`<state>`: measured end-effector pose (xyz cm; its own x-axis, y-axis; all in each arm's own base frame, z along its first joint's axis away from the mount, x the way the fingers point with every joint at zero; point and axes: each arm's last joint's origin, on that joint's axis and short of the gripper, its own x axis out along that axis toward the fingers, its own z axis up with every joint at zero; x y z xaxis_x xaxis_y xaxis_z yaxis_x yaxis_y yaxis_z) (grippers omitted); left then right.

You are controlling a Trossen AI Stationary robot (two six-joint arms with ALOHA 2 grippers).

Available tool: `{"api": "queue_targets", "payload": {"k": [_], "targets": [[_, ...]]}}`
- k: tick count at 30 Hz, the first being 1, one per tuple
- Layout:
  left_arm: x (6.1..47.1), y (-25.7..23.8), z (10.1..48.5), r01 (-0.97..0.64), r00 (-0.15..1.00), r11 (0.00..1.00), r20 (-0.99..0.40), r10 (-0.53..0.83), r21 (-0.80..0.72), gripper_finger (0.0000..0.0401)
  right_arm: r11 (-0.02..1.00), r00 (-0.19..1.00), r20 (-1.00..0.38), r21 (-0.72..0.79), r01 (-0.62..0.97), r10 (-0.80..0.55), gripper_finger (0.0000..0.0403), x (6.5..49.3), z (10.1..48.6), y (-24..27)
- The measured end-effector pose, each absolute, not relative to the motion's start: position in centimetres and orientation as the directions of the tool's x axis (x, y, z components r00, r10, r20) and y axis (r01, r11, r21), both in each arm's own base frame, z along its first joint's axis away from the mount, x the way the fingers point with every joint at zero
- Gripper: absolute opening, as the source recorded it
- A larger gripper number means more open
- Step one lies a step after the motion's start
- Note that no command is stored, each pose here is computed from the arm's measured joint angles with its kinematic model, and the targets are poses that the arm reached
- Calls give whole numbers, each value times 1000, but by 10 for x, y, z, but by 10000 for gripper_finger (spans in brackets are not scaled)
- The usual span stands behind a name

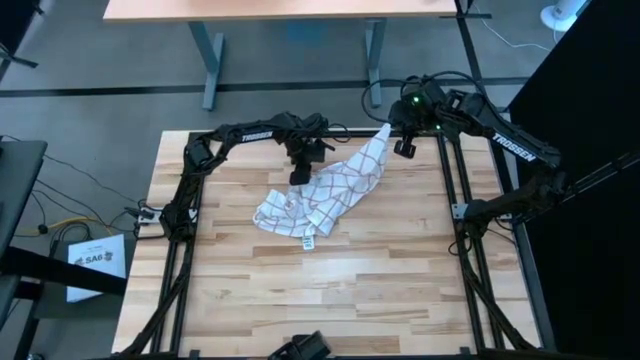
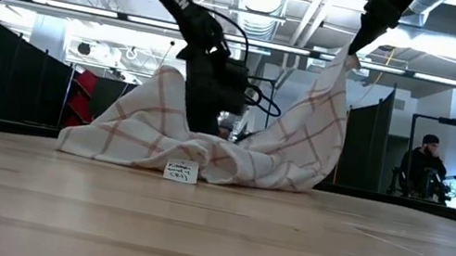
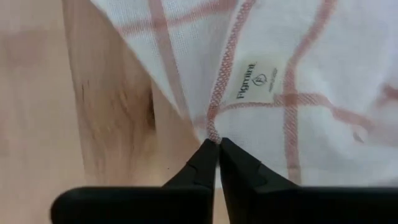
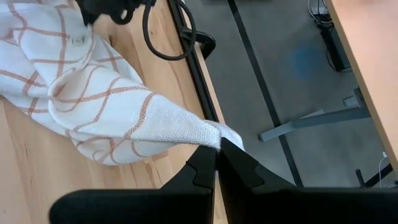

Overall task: Roll towel
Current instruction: Fold the white patterned towel

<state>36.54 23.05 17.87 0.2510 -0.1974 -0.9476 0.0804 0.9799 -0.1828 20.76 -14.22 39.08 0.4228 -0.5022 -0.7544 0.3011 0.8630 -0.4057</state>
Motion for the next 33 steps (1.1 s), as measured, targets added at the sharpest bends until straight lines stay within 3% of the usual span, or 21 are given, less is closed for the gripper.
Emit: {"api": "queue_targets", "payload": {"k": [5,13,23,33], "targets": [[358,222,234,78,191,981,-963,-189,-177,0,862,420,-754,-413,294,-505,0,207,391,-143],[329,178,328,11,271,999,-961,-48,-47,0,850,399,-754,-420,318,-522,0,201,391,-151],[259,93,424,-104,443,994,-896,29,-20,0,843,411,-737,-444,303,-536,0,196,395,-151],[181,57,479,-201,654,979,-749,103,-42,0,799,512,-614,-462,384,-601,0,173,433,-133]]}}
